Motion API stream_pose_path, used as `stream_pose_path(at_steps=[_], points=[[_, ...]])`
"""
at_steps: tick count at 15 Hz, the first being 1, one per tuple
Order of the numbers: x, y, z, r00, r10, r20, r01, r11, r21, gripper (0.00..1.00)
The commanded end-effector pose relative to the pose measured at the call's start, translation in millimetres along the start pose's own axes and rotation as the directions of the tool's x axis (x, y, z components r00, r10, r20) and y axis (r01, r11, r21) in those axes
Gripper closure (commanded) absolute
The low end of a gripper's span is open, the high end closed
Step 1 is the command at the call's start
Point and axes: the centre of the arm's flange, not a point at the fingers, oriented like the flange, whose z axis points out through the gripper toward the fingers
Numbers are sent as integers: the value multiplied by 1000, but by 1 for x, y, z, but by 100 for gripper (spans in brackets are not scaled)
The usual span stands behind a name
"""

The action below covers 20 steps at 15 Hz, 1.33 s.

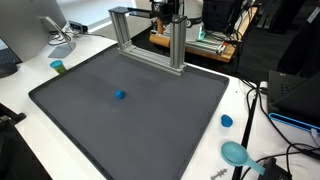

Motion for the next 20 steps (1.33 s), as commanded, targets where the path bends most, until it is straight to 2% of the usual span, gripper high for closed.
stream_pose_path(at_steps=[1,8,10,11,12,13,14,16,20], points=[[-2,1,8,1000,7,16,-7,1000,13,0],[-2,-3,18,999,8,33,-8,1000,7,1],[-2,-3,20,999,9,36,-9,1000,5,4],[-3,-3,20,999,13,37,-14,1000,4,11],[-3,-3,21,999,15,38,-15,1000,2,12],[-3,-3,21,999,16,39,-16,1000,0,17],[-3,-3,21,999,18,39,-18,1000,-1,14],[-4,-3,22,999,20,40,-20,1000,-3,15],[-3,-5,24,999,26,41,-26,1000,-8,24]])
